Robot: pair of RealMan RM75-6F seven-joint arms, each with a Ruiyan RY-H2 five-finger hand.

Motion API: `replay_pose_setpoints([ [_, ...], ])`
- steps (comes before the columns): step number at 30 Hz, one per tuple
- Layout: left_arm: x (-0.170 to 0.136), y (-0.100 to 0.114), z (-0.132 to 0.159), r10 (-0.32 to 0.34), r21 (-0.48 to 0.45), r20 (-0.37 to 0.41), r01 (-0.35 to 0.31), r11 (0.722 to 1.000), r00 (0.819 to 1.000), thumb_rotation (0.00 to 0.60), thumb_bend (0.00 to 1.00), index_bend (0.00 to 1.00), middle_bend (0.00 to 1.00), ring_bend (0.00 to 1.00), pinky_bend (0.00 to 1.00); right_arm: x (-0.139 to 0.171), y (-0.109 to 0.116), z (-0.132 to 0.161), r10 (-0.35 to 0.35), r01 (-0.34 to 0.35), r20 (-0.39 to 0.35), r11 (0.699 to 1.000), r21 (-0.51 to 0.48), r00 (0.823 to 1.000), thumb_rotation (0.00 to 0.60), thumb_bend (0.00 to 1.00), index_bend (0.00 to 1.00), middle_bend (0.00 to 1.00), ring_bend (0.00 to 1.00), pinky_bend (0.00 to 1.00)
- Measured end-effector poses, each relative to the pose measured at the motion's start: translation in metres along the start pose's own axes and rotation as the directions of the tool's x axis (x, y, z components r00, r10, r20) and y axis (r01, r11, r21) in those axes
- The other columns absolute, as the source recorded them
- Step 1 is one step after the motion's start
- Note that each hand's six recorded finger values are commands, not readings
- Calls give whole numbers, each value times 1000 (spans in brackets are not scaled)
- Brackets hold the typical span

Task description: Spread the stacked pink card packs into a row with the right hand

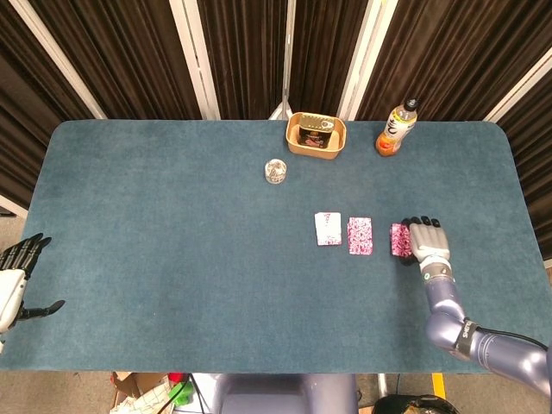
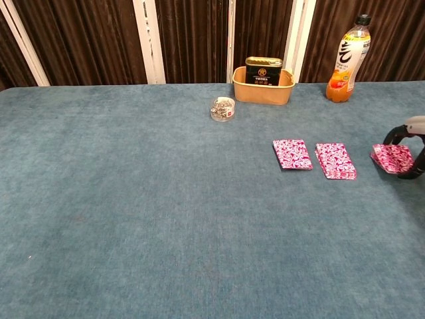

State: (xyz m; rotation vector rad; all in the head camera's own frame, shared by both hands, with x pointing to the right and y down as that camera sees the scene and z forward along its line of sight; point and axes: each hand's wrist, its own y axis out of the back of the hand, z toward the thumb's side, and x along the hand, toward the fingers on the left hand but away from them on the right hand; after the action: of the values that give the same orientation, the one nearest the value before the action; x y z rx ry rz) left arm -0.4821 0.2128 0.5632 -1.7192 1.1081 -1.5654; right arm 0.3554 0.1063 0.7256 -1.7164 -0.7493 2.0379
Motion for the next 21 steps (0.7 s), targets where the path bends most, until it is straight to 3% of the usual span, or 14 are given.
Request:
replay_pose_setpoints([
  [13,-10,0,8,22,22,45,-23,1000,999,600,37,0,0,0,0,24,0,-10,6,-7,11,999,37,1000,600,325,0,0,0,0],
  [21,-19,7,5,68,38,47,-70,997,997,600,38,0,0,0,0,58,8,-29,-59,60,-19,995,75,998,600,325,0,0,0,0],
])
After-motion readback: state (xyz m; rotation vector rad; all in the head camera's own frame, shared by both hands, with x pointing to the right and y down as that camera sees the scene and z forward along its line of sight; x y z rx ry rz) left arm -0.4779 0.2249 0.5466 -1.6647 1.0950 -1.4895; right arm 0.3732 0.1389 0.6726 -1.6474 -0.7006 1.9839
